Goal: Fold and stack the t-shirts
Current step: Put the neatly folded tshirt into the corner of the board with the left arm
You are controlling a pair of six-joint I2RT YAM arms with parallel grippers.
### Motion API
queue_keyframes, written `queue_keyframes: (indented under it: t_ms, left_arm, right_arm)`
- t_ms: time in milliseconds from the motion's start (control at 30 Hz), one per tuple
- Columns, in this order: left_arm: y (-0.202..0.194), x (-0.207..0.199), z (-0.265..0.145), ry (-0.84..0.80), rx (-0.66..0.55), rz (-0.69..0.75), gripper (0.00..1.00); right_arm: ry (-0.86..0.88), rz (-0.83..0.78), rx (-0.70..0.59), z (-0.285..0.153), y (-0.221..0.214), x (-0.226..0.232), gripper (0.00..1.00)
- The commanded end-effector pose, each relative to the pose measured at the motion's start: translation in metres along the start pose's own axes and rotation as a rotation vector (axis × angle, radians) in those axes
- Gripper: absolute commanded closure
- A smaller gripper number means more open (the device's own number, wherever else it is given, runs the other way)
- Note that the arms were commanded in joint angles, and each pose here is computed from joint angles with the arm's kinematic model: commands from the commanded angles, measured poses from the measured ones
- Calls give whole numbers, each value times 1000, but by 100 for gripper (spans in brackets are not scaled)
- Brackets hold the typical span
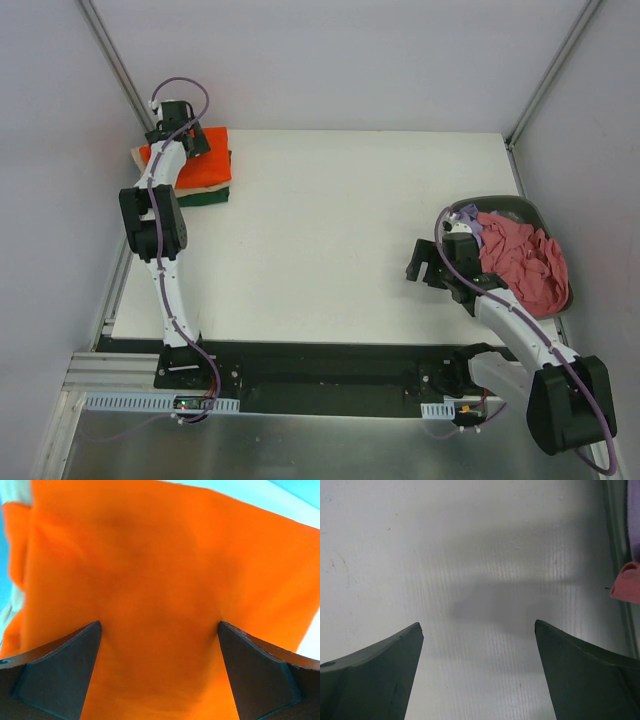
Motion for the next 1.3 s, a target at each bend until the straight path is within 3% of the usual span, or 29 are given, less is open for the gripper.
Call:
queue_keyframes:
  t_ms: [0, 167, 400, 533, 700, 800, 933, 1033, 1133, 1267]
  left_arm:
    - [-6, 29, 4, 42, 23, -171, 1]
    - [-11, 28, 6, 22, 38, -195, 1]
    - [20, 15, -24, -114, -26, -183, 1]
    - [47, -9, -65, -237, -110, -68, 1]
    - [70, -29, -127, -114, -239, 130, 1]
    - [72, -52, -177, -187, -293, 149, 1]
    - [44, -63, -246, -372, -320, 49, 1]
    - [-4, -62, -296, -476, -366, -16, 1]
    - [-74, -57, -342, -635, -411, -78, 1]
    - [-196, -45, -336, -751, -267, -116, 1]
  right_arm:
    - [16, -10, -47, -3, 19, 9, 4]
    - [11, -11, -40, -2, 19, 8, 4]
    - [18, -8, -41, -2, 18, 9, 4]
    - [32, -9, -37, -4, 18, 11, 4]
    - [50, -8, -55, -9, 20, 13, 4]
    - [76, -4, -66, -14, 20, 15, 4]
    - [97, 3, -96, -21, 22, 16, 4]
    - [127, 11, -109, -25, 22, 19, 4]
    - [191, 14, -105, -31, 19, 26, 4]
    - [193, 32, -134, -34, 18, 23, 4]
Point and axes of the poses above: each gripper's point midway between its finger pads, its own z axis out along the fingers, its own x axis along the line the jaws close on, y = z × x, the point moved 4 cm from there along -z, back along the fingers, and after that the axes turned 9 degrees about z, right-handed, at the moved point
